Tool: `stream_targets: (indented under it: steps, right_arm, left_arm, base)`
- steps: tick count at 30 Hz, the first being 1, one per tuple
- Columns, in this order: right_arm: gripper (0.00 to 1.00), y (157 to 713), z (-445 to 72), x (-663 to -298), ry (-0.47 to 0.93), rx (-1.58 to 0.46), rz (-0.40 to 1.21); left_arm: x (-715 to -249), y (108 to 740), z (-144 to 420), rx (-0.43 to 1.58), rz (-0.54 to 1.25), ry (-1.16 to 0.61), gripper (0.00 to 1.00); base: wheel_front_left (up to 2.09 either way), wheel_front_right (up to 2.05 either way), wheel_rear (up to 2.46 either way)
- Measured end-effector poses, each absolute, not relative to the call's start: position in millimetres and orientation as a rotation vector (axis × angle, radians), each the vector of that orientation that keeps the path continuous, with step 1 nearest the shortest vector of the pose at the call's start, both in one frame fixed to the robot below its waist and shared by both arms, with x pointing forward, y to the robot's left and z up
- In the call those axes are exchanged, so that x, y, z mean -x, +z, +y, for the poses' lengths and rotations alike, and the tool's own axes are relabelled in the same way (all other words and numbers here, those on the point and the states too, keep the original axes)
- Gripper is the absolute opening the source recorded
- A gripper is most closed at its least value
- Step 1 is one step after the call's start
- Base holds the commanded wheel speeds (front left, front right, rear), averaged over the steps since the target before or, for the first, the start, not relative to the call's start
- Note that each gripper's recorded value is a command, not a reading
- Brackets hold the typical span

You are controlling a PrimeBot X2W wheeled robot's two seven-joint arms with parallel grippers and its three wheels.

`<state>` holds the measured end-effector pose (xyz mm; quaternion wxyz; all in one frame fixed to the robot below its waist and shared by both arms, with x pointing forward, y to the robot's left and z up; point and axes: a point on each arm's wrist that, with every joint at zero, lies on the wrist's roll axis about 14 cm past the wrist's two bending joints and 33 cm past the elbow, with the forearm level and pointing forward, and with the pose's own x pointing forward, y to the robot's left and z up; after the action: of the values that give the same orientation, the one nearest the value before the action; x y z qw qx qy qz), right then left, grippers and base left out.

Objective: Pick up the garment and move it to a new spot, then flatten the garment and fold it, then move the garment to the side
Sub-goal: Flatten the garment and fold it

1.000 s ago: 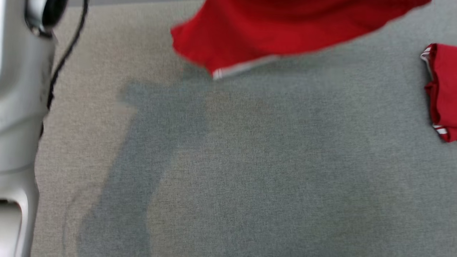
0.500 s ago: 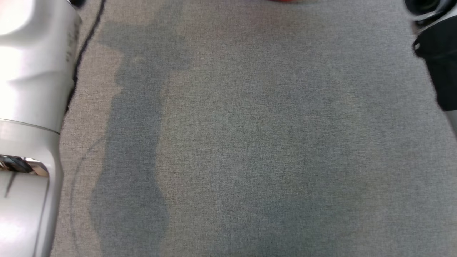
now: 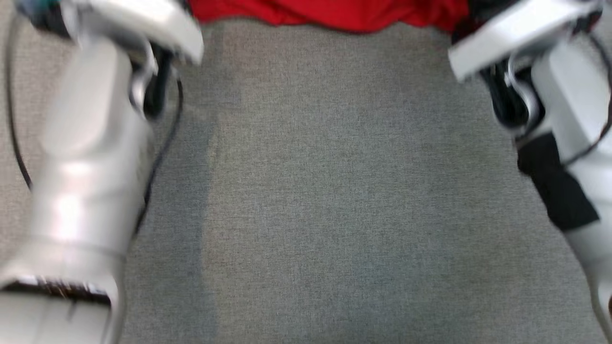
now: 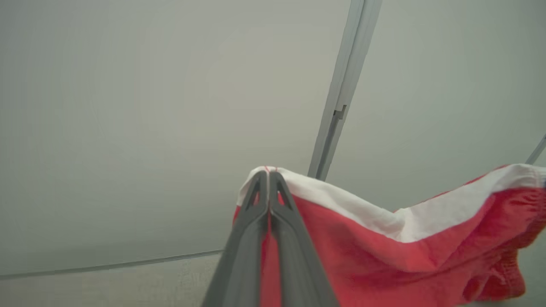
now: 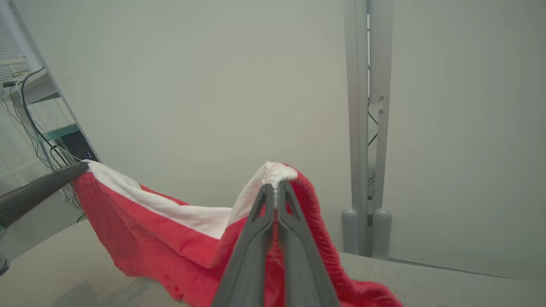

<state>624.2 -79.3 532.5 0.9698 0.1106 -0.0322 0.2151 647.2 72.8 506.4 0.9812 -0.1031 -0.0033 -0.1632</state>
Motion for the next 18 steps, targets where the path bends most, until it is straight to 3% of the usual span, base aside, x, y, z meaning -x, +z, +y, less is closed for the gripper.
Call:
stream_targets:
  steps: [6, 18]
  right_arm:
    - [0.0, 487, -101, -563, 0.382, -0.3, 0.023]
    - [0.0, 459, -125, -439, 0.294, -0.349, 0.093]
  left_arm:
    - [-577, 461, 81, 0.237, 0.054, -0.302, 0.0]
    - [-449, 461, 104, 0.244, 0.031, -0.23, 0.0]
  base:
    - [0.0, 0.0, 0.0]
    - [0.0, 0.0, 0.0]
